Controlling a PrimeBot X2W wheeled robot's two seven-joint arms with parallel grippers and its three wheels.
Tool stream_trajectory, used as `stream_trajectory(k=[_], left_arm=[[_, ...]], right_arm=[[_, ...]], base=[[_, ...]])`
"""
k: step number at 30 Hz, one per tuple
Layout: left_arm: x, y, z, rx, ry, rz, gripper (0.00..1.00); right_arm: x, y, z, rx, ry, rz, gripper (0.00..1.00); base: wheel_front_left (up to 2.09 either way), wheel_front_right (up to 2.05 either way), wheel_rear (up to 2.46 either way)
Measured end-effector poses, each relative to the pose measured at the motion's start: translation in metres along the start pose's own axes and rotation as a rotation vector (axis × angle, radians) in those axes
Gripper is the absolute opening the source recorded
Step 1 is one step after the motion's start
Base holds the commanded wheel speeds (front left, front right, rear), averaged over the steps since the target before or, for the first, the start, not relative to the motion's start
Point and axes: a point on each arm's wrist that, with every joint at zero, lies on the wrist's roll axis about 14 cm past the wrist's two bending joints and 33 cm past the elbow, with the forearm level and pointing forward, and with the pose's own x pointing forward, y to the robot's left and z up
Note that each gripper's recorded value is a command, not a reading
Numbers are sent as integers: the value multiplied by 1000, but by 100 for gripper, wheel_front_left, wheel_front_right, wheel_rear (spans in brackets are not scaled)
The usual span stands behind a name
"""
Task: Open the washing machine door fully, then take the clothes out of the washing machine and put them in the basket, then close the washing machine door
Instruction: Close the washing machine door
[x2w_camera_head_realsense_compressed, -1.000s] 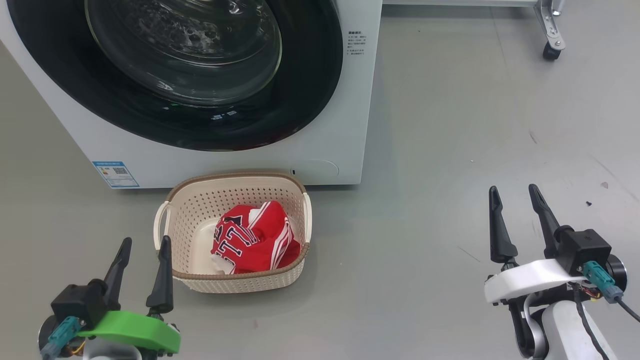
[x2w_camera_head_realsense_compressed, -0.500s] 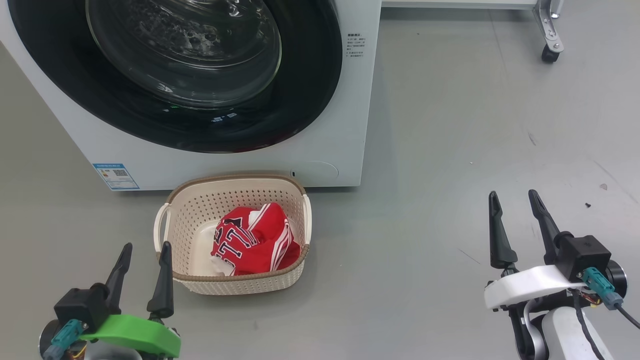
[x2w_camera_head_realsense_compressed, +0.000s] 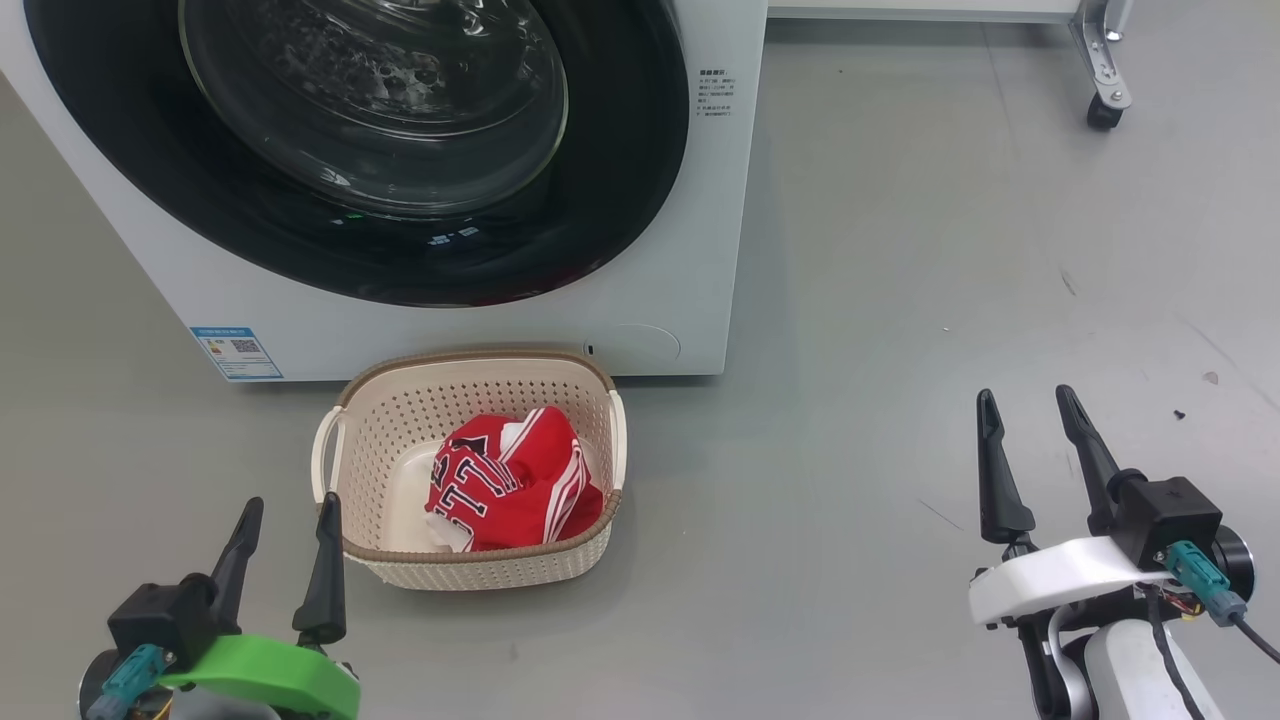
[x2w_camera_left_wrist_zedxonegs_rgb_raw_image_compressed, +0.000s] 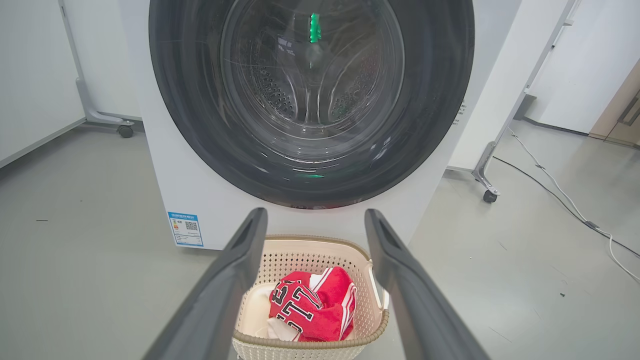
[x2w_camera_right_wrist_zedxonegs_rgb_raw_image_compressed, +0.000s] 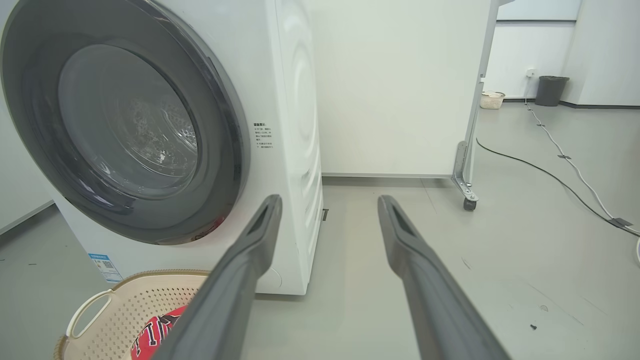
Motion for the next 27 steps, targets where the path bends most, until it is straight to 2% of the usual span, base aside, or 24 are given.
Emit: stream_trajectory(k=[27], left_arm=[[-2,6,6,-50,-22,28,100]], right_arm=[[-3,4,-2,2,6,15,100]], base=[[0,0,0]])
